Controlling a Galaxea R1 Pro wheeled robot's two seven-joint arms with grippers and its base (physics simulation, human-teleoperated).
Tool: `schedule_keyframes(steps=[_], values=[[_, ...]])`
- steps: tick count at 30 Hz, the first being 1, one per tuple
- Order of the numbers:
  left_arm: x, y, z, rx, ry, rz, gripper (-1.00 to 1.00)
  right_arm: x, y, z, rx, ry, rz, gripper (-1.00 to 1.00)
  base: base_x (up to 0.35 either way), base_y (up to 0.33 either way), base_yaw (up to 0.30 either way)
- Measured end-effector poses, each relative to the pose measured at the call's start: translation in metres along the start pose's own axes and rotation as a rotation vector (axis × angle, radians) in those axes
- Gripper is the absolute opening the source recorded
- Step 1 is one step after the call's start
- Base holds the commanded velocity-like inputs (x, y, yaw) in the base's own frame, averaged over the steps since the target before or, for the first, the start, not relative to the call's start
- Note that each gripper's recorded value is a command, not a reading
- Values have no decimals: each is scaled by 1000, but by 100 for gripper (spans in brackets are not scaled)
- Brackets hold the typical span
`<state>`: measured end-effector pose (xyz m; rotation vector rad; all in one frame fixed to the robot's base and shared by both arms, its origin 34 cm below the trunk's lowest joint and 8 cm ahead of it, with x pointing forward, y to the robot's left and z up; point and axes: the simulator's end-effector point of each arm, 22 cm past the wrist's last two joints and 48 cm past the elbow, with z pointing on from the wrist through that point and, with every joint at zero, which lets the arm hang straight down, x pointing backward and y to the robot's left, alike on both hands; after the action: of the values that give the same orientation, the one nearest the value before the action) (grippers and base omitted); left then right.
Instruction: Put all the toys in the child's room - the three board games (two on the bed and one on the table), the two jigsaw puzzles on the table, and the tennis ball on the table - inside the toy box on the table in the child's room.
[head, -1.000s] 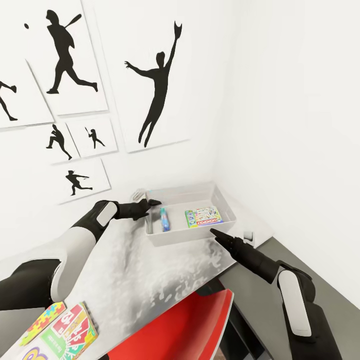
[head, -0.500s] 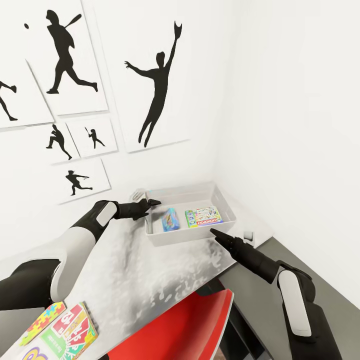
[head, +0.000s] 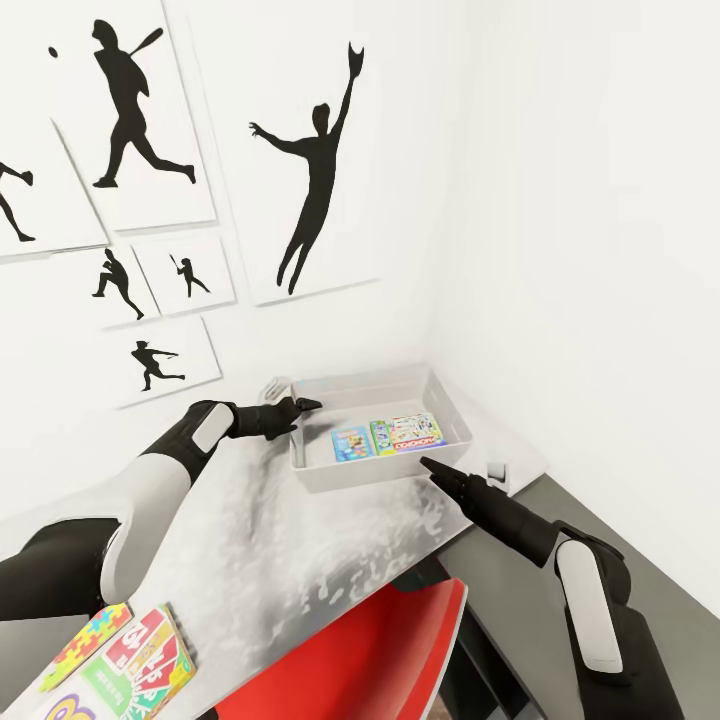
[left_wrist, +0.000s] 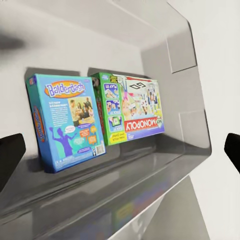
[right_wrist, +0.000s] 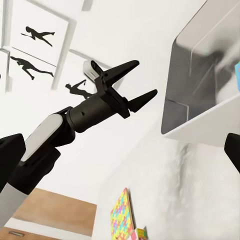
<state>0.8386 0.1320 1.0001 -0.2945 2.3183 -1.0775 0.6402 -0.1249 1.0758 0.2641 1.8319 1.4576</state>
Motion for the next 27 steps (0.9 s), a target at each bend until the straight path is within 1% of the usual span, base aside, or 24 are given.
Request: schedule_keyframes(steps=[15,21,27], values=[[-2,-1,-1,5,-4,1,100,0,0,0,-1,-1,-1,100,-3,0,0],[-5,0,-4,7,-8,2,100,-2,0,-1,-3,-5,-1,100,-158,66,0],[-13,-5,-14,41,-24,7,100,-4,5,-2,-10,-9,-7,100,-99,39,0]])
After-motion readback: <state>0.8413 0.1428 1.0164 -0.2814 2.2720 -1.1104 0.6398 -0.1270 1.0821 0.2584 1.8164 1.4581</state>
